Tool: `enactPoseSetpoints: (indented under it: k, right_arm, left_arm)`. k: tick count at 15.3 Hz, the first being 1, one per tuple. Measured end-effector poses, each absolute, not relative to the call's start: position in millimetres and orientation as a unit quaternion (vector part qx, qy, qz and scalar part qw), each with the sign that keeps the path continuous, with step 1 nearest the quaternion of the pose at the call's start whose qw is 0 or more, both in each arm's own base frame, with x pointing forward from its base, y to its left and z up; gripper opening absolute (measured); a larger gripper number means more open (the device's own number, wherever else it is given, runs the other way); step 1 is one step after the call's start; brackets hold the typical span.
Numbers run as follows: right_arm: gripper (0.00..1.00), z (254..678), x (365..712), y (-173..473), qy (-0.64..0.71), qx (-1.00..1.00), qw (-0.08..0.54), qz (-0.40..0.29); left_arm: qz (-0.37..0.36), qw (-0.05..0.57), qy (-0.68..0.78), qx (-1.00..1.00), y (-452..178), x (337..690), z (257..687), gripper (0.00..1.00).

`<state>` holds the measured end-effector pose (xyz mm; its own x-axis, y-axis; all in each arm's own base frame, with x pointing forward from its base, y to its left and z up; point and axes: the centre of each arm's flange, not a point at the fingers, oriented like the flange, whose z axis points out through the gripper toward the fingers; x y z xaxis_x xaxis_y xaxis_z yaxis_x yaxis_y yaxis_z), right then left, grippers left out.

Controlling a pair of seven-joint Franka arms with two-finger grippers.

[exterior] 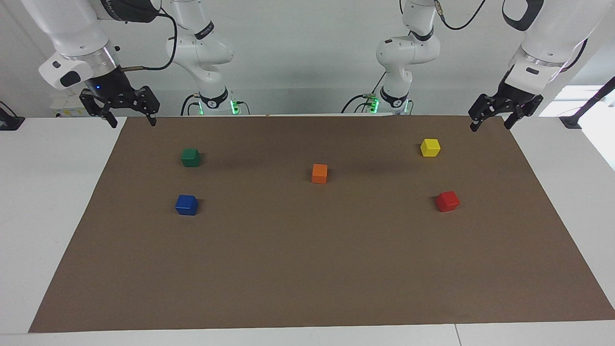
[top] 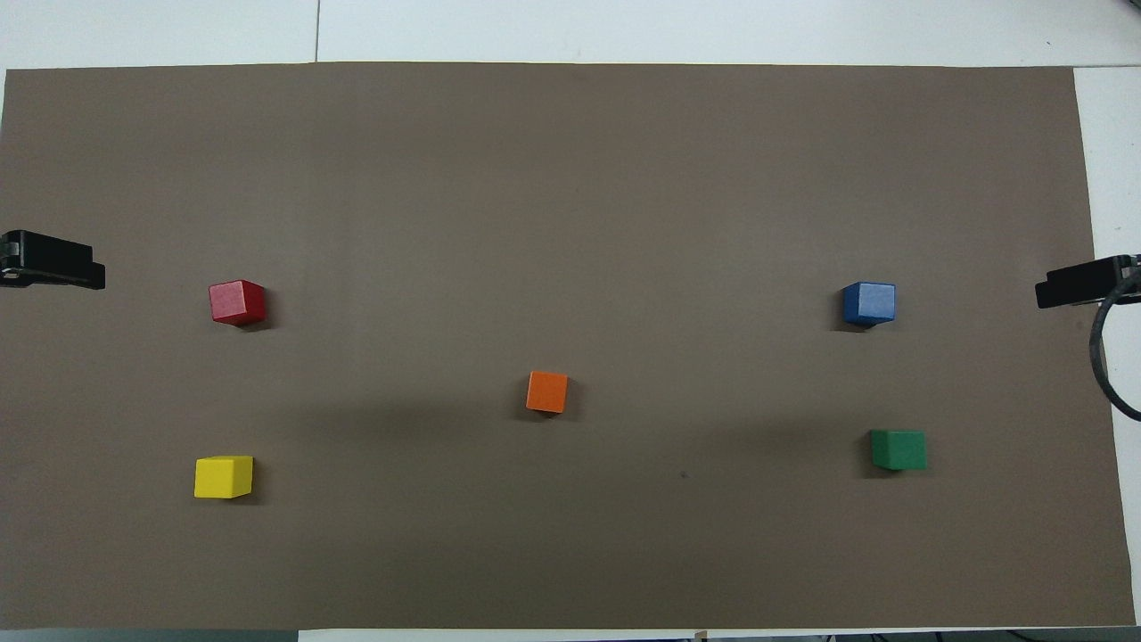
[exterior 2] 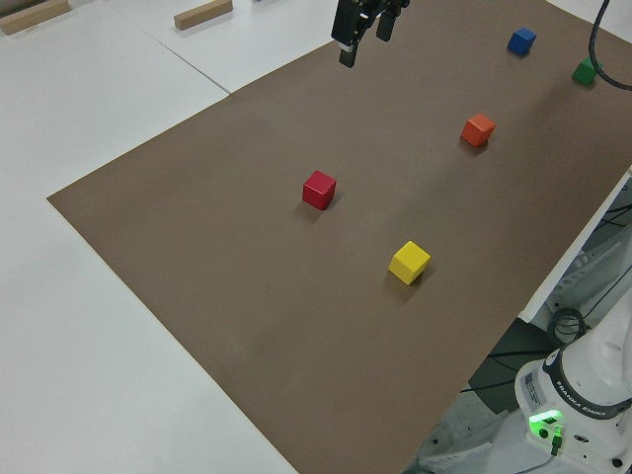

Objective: Transfer red block to right arm and stack on blue block

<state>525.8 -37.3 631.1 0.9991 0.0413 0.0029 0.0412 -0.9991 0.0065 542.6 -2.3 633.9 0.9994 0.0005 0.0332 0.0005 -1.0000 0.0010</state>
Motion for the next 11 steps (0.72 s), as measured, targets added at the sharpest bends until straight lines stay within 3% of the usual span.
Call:
enactPoseSetpoints:
  k: [7,11]
  right_arm:
    - [1.0,631.1,525.8,-37.3,0.021,1.0,0.003,0.001]
    - [1.0,627.9,524.8,-37.2,0.021,1.0,0.003,-0.005]
  left_arm:
    - [0.03,0.0,0.005,1.0,2.0,545.0,624.8,1.0]
    - [0.044,0.0,0.011,0.999,8.3,547.5,578.7,1.0]
